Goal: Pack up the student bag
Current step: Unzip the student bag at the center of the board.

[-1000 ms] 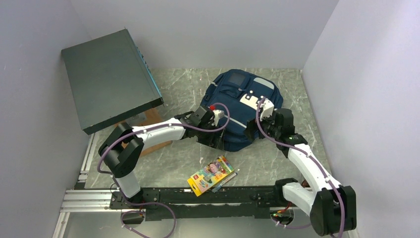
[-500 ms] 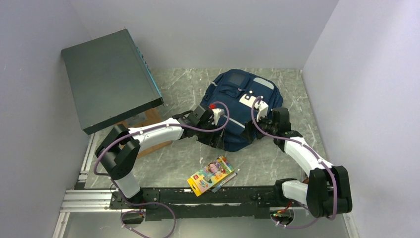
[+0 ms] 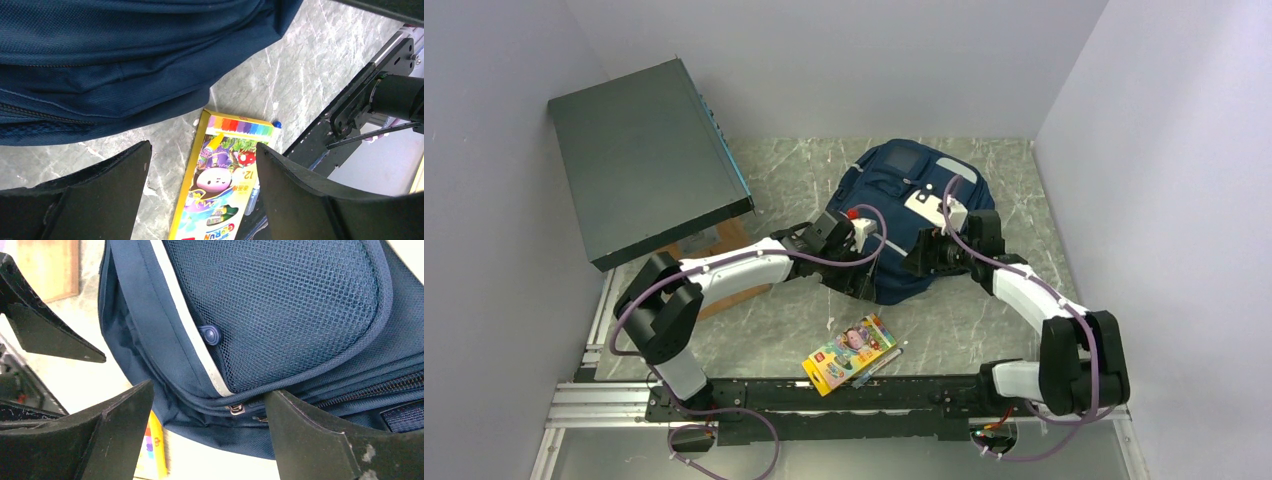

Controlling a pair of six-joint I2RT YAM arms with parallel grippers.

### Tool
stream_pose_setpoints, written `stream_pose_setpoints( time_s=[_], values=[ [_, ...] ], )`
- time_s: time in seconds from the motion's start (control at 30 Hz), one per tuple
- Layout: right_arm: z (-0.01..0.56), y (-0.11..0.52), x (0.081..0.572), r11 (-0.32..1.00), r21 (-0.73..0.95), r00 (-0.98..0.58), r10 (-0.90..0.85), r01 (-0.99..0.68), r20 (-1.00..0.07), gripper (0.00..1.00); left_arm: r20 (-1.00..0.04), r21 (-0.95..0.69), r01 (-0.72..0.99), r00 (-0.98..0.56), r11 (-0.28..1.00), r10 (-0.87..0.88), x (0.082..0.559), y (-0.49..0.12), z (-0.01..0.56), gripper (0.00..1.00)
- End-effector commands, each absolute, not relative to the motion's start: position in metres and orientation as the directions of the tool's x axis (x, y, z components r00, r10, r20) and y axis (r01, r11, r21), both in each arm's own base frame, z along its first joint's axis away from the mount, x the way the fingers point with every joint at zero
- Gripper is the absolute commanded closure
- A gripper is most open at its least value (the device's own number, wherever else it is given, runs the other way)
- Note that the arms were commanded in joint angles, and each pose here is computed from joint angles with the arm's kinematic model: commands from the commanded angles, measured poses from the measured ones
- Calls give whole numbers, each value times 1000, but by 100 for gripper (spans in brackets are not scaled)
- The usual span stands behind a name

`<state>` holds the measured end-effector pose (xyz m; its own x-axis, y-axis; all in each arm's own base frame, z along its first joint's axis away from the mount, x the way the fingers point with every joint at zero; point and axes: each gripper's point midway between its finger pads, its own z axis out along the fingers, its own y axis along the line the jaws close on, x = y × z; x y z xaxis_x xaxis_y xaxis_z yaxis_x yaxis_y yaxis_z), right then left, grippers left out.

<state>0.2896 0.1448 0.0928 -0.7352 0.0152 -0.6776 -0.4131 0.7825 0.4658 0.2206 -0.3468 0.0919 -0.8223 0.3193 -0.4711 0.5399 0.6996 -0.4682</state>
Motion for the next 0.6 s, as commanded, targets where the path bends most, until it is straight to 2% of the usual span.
stream_pose_setpoints(
  time_s=[0.0,0.1,0.2,0.33,0.47,0.57],
  values=[
    [102,175,272,646,662,-789,146,-381,-597,18,-559,-440,592,-769,675,310,229,-349,126,18],
    [101,172,268,664,663,-788,177,-347,-590,20,-562,-411,589,-765,696,315,230,-342,124,18],
    [87,155,268,755,606,-796,197,-249,-572,20,-571,-358,559,-765,748,298,239,-332,118,16],
    [88,163,260,735,638,-793,238,-231,-560,24,-602,-314,519,-756,795,256,253,-325,122,15],
    [81,164,254,789,581,-771,240,-198,-589,31,-650,-328,525,-729,785,216,261,-330,138,15],
    [70,153,253,856,496,-751,231,-145,-619,42,-650,-329,518,-731,789,209,266,-332,139,16]
  ],
)
